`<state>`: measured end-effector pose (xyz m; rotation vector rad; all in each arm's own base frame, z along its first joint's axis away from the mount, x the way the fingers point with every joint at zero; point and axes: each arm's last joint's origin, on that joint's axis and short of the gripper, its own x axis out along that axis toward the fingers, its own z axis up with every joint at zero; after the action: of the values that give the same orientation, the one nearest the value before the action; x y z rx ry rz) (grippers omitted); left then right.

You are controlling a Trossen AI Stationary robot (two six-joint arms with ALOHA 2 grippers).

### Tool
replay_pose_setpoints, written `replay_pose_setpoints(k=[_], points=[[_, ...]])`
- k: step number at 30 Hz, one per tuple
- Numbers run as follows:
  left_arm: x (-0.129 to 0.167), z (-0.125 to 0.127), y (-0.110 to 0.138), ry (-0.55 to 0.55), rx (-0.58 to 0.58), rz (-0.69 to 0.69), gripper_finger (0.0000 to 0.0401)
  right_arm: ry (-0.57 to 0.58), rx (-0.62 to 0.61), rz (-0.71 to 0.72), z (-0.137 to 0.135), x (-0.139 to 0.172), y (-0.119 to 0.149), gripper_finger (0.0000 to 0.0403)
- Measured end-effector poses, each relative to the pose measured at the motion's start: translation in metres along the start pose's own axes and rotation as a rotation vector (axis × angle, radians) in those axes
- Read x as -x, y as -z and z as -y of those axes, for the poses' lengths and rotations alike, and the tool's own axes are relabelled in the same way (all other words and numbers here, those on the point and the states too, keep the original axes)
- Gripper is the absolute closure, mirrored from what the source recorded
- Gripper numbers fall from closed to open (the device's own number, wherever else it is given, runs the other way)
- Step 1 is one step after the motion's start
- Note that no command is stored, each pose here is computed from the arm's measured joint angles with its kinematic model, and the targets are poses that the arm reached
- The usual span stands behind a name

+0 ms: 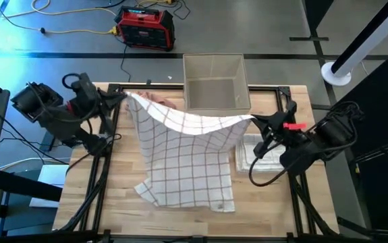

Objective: Fold towel
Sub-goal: Fold the white squared towel

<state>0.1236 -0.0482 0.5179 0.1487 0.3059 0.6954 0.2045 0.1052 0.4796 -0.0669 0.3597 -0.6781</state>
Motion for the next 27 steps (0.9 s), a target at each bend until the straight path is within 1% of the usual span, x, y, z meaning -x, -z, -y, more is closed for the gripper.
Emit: replay_pose_setpoints(k=[2, 4, 6, 7, 8, 9, 11, 13, 16, 18, 20, 21, 22, 23, 25, 27], points=[[-0.005, -0.008, -0.002, -0.102, -0.028, 0.018, 0.0401, 0.028, 0.018, 0.029, 0.005, -0.007, -0.011, 0.0401], [-0.01, -0.018, -0.002, -0.188, -0.05, 0.008, 0.0401, 0.071, 0.05, 0.034, 0.013, -0.018, -0.021, 0.0401], [-0.015, -0.029, -0.003, -0.246, -0.057, -0.018, 0.0401, 0.102, 0.088, 0.006, 0.025, -0.033, -0.028, 0.0401], [-0.017, -0.034, -0.004, -0.247, -0.037, -0.03, 0.0401, 0.102, 0.086, -0.014, 0.031, -0.04, -0.031, 0.0401], [-0.019, -0.037, -0.005, -0.228, -0.004, -0.037, 0.0401, 0.09, 0.076, -0.035, 0.038, -0.047, -0.034, 0.0401], [-0.021, -0.039, -0.008, -0.178, 0.038, -0.041, 0.0401, 0.065, 0.06, -0.053, 0.045, -0.053, -0.037, 0.0401], [-0.024, -0.037, -0.015, -0.014, 0.106, -0.032, 0.0401, -0.023, 0.018, -0.071, 0.053, -0.064, -0.044, 0.0401], [-0.027, -0.027, -0.022, 0.143, 0.13, -0.012, 0.0401, -0.171, -0.024, -0.079, 0.055, -0.073, -0.048, 0.0401], [-0.037, -0.006, -0.03, 0.326, 0.118, -0.007, 0.0401, -0.369, -0.04, -0.095, 0.049, -0.08, -0.05, 0.0401], [-0.047, 0.012, -0.032, 0.463, 0.089, -0.027, 0.0401, -0.459, -0.024, -0.113, 0.043, -0.079, -0.047, 0.0401], [-0.056, 0.029, -0.031, 0.578, 0.041, -0.06, 0.0401, -0.523, 0.001, -0.127, 0.036, -0.076, -0.044, 0.0401], [-0.061, 0.035, -0.031, 0.597, 0.018, -0.073, 0.0401, -0.544, 0.024, -0.132, 0.034, -0.073, -0.042, 0.0401], [-0.066, 0.039, -0.03, 0.591, 0.003, -0.088, 0.0401, -0.553, 0.042, -0.142, 0.033, -0.071, -0.04, 0.0401], [-0.07, 0.041, -0.028, 0.562, -0.005, -0.106, 0.0401, -0.554, 0.057, -0.155, 0.034, -0.067, -0.038, 0.0401], [-0.079, 0.036, -0.024, 0.47, -0.001, -0.158, 0.0401, -0.502, 0.083, -0.186, 0.04, -0.061, -0.033, 0.0401], [-0.084, 0.025, -0.018, 0.362, 0.004, -0.213, 0.0401, -0.408, 0.105, -0.204, 0.048, -0.055, -0.029, 0.0401]])
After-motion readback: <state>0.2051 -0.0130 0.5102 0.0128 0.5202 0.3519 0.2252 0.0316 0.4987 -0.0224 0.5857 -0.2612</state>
